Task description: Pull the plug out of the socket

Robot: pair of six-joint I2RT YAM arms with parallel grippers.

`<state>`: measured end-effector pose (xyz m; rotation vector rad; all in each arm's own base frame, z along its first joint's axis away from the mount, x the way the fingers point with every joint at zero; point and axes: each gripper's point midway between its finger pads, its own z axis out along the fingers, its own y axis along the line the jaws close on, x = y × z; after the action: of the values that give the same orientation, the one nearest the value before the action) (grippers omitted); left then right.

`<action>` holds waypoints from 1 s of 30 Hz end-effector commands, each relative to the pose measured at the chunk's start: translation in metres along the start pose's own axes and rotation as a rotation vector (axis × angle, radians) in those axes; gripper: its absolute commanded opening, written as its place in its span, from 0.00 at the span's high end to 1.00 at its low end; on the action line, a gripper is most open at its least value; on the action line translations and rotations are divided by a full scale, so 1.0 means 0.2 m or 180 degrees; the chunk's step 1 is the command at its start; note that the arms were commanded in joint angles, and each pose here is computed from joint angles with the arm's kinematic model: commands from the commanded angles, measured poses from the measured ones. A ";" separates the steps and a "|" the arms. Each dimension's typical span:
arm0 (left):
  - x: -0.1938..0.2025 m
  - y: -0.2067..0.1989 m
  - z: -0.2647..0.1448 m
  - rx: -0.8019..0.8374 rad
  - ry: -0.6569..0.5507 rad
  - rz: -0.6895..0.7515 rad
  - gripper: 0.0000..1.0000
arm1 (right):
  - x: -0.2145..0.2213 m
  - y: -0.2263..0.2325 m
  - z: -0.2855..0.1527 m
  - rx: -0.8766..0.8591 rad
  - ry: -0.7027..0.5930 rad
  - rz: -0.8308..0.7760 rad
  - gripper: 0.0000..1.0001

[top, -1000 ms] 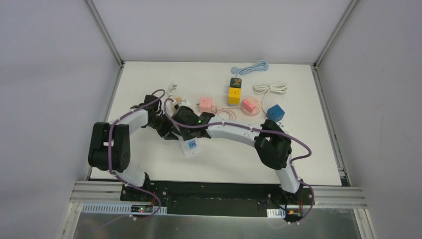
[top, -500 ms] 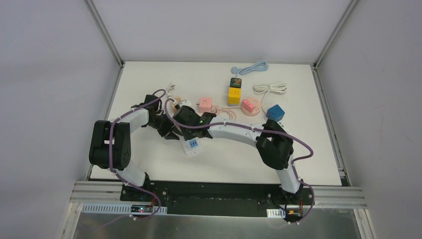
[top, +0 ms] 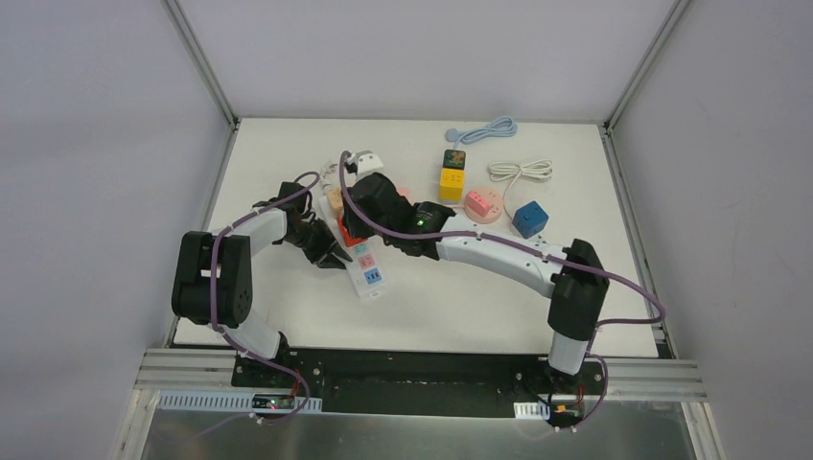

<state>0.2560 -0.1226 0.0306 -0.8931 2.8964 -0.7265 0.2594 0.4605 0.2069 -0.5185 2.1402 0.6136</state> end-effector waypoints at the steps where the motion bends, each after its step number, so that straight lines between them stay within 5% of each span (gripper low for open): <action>1: 0.07 0.18 0.01 -0.0516 0.0080 0.0016 0.72 | -0.23 -0.22 -0.16 0.0319 -0.0458 0.0097 1.00; 8: -0.01 -0.11 -0.18 0.0224 -0.0325 0.0363 0.48 | -0.22 -0.56 -0.24 0.0447 -0.0473 0.0735 1.00; 13: -0.03 -0.14 -0.28 0.0306 -0.0647 0.0445 0.37 | -0.10 -0.65 -0.16 0.0292 -0.0289 0.1256 1.00; 22: -0.08 -0.06 -0.44 0.0310 -0.1477 0.0485 0.33 | 0.16 -0.80 0.15 0.0512 -0.0045 0.1273 1.00; 24: -0.09 -0.06 -0.50 0.0308 -0.1685 0.0537 0.33 | 0.21 -0.61 0.18 -0.0051 0.0246 0.1733 0.90; 30: -0.10 0.01 -0.56 0.0110 -0.1848 0.0570 0.33 | 0.28 -0.56 0.28 -0.0285 0.0422 0.2027 0.73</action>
<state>0.2561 -0.0789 0.1283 -0.6811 2.4067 -0.5273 0.3215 0.3674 0.0825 0.0503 2.4596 0.8024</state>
